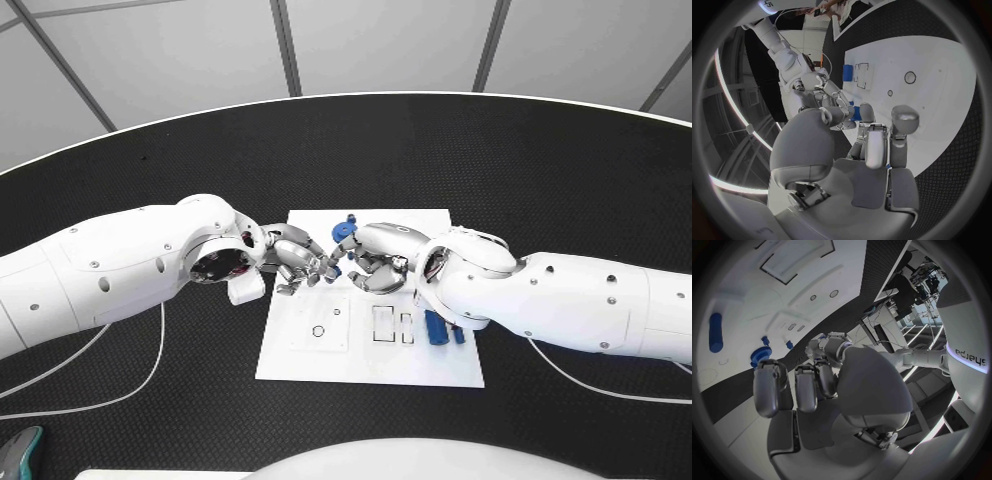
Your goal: Assemble the parts on the task board
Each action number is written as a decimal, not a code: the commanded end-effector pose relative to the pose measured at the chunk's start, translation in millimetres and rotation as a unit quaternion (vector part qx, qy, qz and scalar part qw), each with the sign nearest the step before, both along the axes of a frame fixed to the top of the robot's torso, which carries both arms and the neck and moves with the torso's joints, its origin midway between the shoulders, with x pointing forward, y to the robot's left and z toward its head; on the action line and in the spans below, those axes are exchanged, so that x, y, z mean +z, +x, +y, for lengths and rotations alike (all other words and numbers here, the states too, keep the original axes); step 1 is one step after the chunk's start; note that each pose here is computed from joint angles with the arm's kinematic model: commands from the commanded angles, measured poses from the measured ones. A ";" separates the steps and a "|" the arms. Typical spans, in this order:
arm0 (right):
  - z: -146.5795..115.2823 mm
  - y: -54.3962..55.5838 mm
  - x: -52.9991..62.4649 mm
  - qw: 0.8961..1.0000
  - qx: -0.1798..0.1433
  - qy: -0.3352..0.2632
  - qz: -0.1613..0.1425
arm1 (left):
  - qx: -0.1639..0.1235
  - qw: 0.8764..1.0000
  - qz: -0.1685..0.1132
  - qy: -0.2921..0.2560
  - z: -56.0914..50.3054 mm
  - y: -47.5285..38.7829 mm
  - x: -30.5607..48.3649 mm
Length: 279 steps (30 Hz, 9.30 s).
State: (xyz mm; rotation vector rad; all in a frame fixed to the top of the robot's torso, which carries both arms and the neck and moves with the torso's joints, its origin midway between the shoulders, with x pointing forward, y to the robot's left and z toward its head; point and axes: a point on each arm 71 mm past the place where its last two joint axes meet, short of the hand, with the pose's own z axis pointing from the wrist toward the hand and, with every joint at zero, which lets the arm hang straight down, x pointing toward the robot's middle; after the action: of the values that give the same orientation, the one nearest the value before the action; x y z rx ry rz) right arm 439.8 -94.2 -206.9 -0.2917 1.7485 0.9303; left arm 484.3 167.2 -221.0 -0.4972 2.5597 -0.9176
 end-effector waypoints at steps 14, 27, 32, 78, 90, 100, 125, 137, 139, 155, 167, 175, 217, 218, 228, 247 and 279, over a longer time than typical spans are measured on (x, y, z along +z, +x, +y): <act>-1.4 0.1 -2.4 1.000 0.003 -0.009 0.008 | 0.021 1.000 0.001 -0.014 3.2 2.3 0.8; -2.0 -0.2 -1.9 1.000 0.003 -0.006 0.006 | 0.023 1.000 0.005 -0.015 3.4 2.4 0.5; -3.0 -0.1 -1.5 1.000 0.000 -0.004 0.003 | 0.021 1.000 0.008 -0.013 3.5 2.0 0.2; -36.3 1.8 9.9 0.996 -0.058 0.041 -0.046 | 0.052 0.998 -0.026 0.005 6.3 4.7 1.7; -89.8 -0.8 30.2 0.986 -0.126 0.091 -0.056 | 0.131 0.982 -0.132 0.046 10.1 7.3 8.1; -119.9 0.6 50.4 0.976 -0.159 0.119 -0.092 | 0.172 0.969 -0.156 0.085 12.6 5.2 -2.7; -130.4 7.8 66.2 0.964 -0.185 0.168 -0.091 | 0.157 0.973 -0.128 0.111 -6.8 3.9 -19.2; -128.7 8.6 65.8 0.964 -0.184 0.168 -0.090 | 0.153 0.970 -0.143 0.124 -13.9 9.7 -19.8; -128.4 8.6 65.8 0.964 -0.184 0.168 -0.090 | 0.151 0.969 -0.145 0.127 -14.8 10.5 -19.9; -127.1 8.5 65.8 0.965 -0.182 0.169 -0.089 | 0.134 0.967 -0.153 0.151 -19.7 12.7 -23.5; -126.2 8.6 65.7 0.965 -0.180 0.169 -0.089 | 0.128 0.966 -0.158 0.158 -22.7 14.3 -24.7; -126.1 8.7 65.5 0.965 -0.180 0.168 -0.088 | 0.118 0.967 -0.151 0.167 -23.6 14.5 -26.3; -124.5 8.8 65.3 0.966 -0.178 0.168 -0.087 | 0.095 0.967 -0.143 0.188 -26.1 14.3 -29.4; -124.5 8.8 65.3 0.966 -0.178 0.168 -0.087 | 0.095 0.967 -0.142 0.188 -26.0 14.2 -29.5; -124.4 9.0 65.1 0.966 -0.178 0.167 -0.086 | 0.087 0.968 -0.137 0.192 -25.4 13.2 -30.4; -124.3 10.1 64.4 0.966 -0.178 0.166 -0.085 | 0.100 0.969 -0.134 0.183 -22.4 14.5 -30.2; -122.8 13.9 61.9 0.968 -0.179 0.160 -0.079 | 0.033 0.982 -0.011 0.187 -16.8 38.3 -3.3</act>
State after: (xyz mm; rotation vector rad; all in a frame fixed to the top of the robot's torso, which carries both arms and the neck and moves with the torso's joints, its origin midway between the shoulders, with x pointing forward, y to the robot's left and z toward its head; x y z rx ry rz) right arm 453.6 -217.1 -145.1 0.1538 1.4166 0.8794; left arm 522.1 151.8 -224.8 -0.4832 2.5643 -0.4047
